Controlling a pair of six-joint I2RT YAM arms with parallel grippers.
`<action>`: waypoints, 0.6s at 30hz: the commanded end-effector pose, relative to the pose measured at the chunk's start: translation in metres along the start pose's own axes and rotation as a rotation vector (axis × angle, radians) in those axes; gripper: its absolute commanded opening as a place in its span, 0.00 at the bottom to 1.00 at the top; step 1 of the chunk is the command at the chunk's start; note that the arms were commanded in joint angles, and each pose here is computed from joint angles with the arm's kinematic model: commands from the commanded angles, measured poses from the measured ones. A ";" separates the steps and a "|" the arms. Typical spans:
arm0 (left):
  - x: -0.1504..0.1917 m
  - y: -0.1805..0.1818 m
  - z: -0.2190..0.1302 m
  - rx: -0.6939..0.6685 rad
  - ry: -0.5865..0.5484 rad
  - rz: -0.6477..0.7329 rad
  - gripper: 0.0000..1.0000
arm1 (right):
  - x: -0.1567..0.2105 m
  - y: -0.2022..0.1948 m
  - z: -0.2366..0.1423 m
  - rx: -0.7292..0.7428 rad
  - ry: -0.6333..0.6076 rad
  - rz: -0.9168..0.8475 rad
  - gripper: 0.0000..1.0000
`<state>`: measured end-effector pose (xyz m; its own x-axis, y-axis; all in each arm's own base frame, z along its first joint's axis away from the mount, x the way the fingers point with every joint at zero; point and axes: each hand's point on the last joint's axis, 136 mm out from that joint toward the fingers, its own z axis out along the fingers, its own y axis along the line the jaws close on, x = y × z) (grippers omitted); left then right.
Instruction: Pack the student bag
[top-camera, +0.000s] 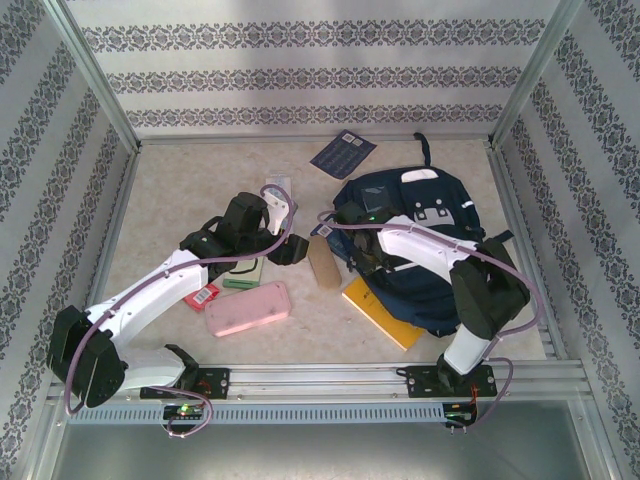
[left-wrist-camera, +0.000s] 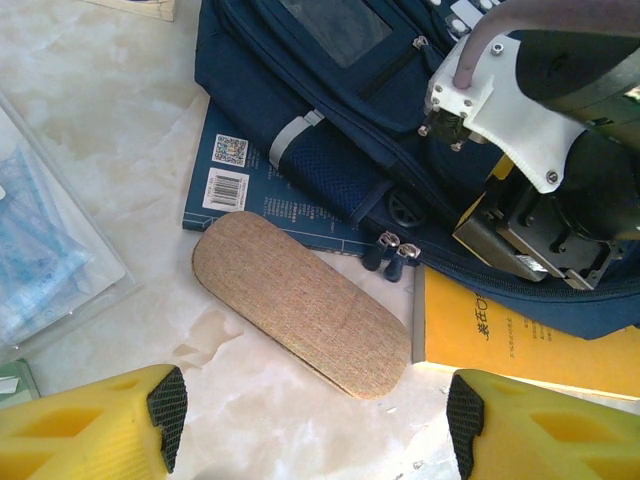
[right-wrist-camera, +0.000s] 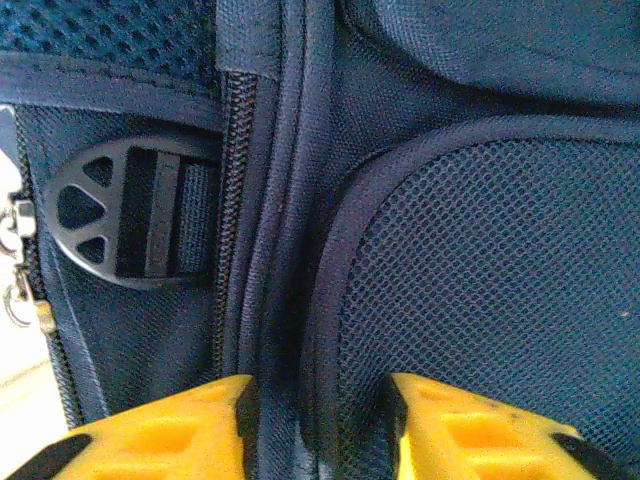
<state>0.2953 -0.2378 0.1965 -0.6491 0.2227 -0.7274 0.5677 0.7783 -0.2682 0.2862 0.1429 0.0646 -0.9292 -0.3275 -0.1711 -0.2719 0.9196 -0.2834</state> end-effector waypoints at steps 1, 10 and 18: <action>0.002 -0.005 0.004 0.021 0.004 0.020 0.71 | 0.005 -0.009 0.016 0.071 0.020 -0.008 0.32; 0.000 -0.007 0.004 0.031 0.002 0.034 0.71 | -0.004 -0.011 0.000 0.020 -0.047 0.027 0.00; -0.026 -0.033 -0.001 0.146 -0.019 0.109 0.69 | -0.017 -0.009 -0.060 -0.271 -0.194 0.145 0.00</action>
<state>0.2964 -0.2523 0.2042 -0.6289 0.2598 -0.7328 0.6273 0.7264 -0.2808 0.2911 0.1391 0.1052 -0.9202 -0.2377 -0.3112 -0.2057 0.9696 -0.1324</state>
